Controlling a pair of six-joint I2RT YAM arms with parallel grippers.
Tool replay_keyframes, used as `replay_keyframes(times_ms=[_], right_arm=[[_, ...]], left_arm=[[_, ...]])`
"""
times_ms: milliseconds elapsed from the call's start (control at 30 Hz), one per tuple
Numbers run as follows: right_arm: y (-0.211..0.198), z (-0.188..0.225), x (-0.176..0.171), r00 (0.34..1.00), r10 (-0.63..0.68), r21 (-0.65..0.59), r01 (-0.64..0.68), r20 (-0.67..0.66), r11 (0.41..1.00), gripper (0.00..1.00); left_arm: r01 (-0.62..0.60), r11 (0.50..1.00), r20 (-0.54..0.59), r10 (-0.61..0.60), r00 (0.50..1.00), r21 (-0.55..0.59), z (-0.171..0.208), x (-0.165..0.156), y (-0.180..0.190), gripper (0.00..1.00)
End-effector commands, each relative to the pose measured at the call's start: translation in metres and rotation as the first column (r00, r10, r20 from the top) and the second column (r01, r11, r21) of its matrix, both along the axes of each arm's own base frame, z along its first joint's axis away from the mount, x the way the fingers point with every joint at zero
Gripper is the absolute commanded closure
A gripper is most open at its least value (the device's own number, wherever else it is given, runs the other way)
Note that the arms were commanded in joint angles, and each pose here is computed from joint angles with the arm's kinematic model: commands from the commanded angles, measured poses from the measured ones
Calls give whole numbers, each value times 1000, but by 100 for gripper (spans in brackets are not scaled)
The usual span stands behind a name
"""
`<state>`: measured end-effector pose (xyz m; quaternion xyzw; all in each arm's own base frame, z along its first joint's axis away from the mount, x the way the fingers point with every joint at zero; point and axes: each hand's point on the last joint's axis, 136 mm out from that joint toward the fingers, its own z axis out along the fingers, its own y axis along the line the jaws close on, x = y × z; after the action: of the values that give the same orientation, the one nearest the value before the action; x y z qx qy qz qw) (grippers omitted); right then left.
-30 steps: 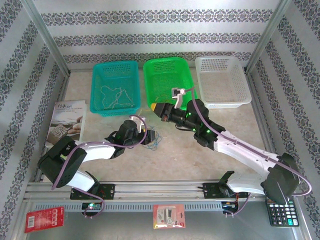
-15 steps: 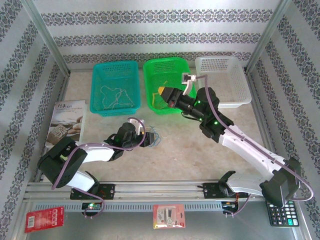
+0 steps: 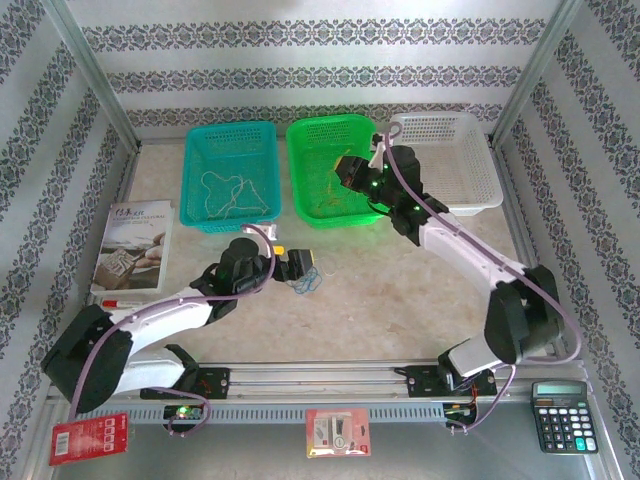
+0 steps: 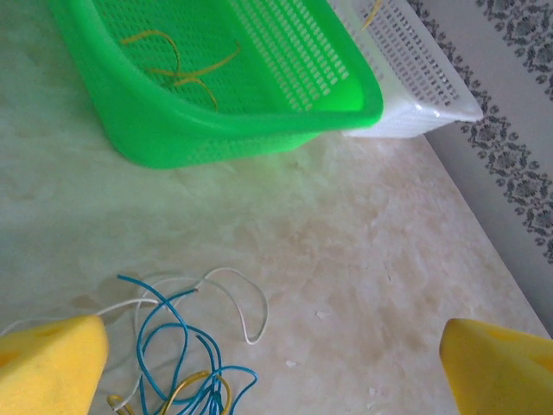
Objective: Untangle the cables
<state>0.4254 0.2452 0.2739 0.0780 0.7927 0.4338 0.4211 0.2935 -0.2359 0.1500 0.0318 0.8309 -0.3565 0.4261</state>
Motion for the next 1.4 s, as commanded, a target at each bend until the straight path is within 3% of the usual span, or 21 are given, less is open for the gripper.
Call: replay_keyframes(times_ms=[0,33,167,267,667,967,1100,1367], right_arm=[[-2,-6,17,1000,-4,-55,4,7,998,100],[-2,-14,21,1000,-4,-77,4,-6,997,98],[-3,-45,30,998,-1,-142,-8,-68,990,67],[-4,-48,28,997,13,-142,-24,-78,990,57],[2,-10,-25,998,65,-107,-64,9,992,56],[5,-56,-94,997,78,-179,-81,-22,981,56],[-8,-80,-115,997,49,-190,-58,-54,980,55],[-33,-123,-142,992,-2,-200,-23,-124,980,55]], left_arm=[[-63,997,-35,65,997,40,7,2,12,0],[-66,997,-38,67,997,43,9,1,12,0],[-77,996,-44,79,996,43,11,0,15,0],[-102,993,-59,105,993,57,8,1,20,0],[-152,985,-74,158,985,79,6,8,26,0],[-172,972,-112,191,975,160,-4,12,35,0],[-195,956,-58,212,976,218,25,18,51,0],[-197,954,42,192,980,224,94,34,64,0]])
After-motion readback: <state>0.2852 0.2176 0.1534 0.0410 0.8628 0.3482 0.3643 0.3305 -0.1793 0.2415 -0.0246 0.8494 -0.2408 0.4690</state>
